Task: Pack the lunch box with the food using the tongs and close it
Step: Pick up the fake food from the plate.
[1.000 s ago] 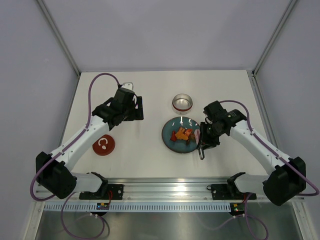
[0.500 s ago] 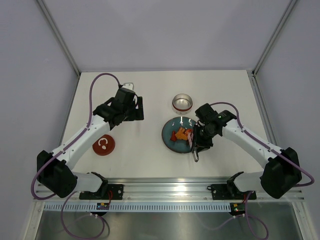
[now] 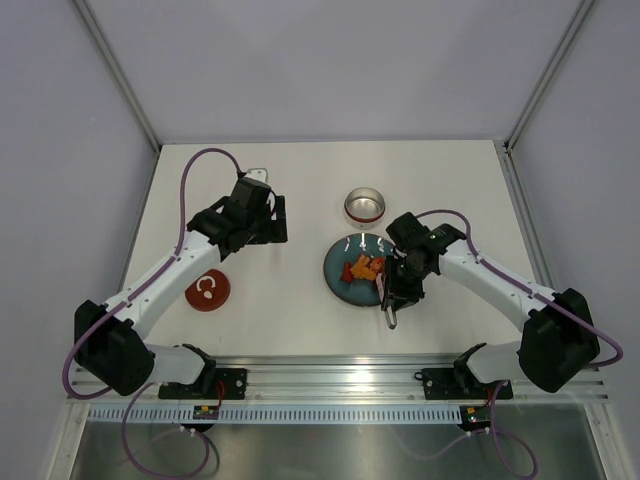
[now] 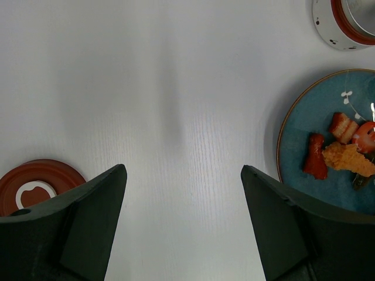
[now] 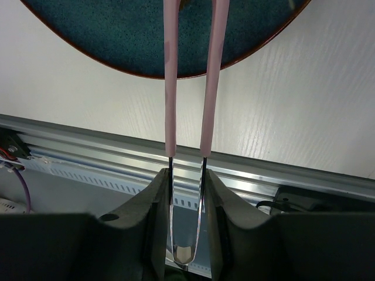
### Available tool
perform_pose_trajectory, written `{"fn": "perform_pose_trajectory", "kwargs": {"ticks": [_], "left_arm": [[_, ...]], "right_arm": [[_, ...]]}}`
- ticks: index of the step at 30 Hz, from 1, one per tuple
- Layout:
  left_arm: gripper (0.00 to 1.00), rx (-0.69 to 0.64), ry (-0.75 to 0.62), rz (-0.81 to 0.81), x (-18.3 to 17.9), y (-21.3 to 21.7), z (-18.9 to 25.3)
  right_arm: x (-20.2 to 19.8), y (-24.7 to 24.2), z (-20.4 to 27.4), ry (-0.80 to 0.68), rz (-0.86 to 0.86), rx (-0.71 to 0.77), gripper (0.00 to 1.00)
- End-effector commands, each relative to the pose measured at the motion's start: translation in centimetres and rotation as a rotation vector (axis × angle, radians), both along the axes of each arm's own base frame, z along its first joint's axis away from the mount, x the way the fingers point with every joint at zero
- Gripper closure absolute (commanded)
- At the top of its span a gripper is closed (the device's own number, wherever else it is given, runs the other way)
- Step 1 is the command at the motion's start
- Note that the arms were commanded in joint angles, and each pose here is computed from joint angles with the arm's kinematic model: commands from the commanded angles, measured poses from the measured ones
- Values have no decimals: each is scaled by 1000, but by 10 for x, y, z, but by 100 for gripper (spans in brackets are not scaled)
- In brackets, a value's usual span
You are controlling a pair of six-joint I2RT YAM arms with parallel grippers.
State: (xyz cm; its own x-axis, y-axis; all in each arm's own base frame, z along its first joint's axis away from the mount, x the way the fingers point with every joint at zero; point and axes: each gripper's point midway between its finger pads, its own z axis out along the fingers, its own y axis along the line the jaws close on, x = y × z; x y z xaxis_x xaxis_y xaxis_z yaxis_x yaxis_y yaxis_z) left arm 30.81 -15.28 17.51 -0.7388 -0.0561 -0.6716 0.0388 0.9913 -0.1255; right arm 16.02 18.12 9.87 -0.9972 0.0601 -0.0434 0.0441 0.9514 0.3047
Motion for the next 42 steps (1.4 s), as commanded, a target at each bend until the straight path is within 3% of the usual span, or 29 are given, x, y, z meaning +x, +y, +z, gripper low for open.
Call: {"fn": "perform_pose_trajectory", "kwargs": {"ticks": [1, 33, 38, 42], "left_arm": [[16, -20, -37, 17, 7, -1, 6], [16, -12, -32, 20, 5, 1, 3], [16, -12, -30, 20, 5, 1, 3], [16, -10, -26, 19, 4, 1, 1]], "right_arm": [[3, 6, -2, -12, 5, -5, 66], [22, 17, -12, -41, 28, -66, 60], [21, 16, -13, -32, 29, -70, 64], [19, 15, -10, -37, 32, -68, 74]]}}
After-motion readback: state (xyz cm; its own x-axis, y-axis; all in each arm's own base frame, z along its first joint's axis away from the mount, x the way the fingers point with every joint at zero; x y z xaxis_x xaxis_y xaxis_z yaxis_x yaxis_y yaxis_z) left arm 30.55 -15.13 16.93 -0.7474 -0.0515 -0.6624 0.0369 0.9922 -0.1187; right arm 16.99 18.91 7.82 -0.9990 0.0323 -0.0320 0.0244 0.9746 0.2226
